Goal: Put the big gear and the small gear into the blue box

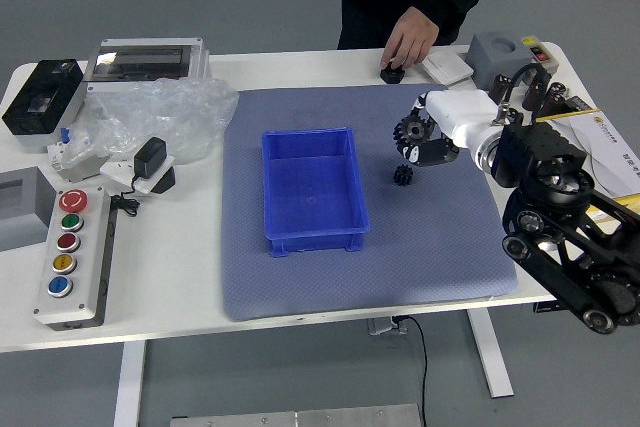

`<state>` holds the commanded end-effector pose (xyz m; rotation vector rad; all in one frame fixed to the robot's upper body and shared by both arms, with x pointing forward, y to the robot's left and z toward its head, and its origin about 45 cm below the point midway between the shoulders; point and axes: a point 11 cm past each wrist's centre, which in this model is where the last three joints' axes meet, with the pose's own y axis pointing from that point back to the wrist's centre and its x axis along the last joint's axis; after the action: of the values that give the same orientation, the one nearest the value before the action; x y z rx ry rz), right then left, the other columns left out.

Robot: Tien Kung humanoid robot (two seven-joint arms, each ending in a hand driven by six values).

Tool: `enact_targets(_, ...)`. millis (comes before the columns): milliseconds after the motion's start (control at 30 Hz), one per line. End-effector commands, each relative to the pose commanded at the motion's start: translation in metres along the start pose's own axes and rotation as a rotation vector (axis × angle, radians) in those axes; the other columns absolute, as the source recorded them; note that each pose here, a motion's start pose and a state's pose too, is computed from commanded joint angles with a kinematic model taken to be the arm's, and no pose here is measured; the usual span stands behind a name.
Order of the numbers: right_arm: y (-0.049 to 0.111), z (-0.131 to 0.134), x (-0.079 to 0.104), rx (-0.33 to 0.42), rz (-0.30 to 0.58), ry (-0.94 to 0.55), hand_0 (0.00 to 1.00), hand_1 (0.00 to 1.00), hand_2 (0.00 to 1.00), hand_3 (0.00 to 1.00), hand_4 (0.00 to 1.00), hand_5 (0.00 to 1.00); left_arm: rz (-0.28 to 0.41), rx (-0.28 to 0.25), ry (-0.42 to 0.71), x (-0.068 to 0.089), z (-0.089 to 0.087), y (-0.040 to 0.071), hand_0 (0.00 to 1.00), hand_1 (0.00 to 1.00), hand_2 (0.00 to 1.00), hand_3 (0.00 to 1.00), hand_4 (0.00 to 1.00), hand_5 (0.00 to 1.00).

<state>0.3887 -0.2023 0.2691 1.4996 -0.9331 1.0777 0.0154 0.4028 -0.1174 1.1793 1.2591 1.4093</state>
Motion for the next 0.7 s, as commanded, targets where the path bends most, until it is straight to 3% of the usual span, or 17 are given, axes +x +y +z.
enact_targets(267,-0.009,-0.047,-0.004,0.095,-0.010,-0.042,0.419,0.440,0.461,0.592,0.484,0.274,0.000,0.003,-0.004,0.000,-0.001,0.000,0.796,0.822,0.812,0.841,0.662,0.252)
enact_targets(500,-0.020,-0.087,-0.024,0.159,-0.066,-0.066,0.419,0.439,0.459,0.591,0.486,0.274,-0.002,0.008,-0.013,-0.002,-0.001,-0.001,0.796,0.822,0.812,0.840,0.662,0.254)
enact_targets(700,-0.027,-0.097,-0.042,0.164,-0.137,-0.065,0.432,0.465,0.486,0.629,0.502,0.295,-0.002,0.011,-0.017,-0.003,-0.002,-0.001,0.795,0.822,0.812,0.840,0.661,0.253)
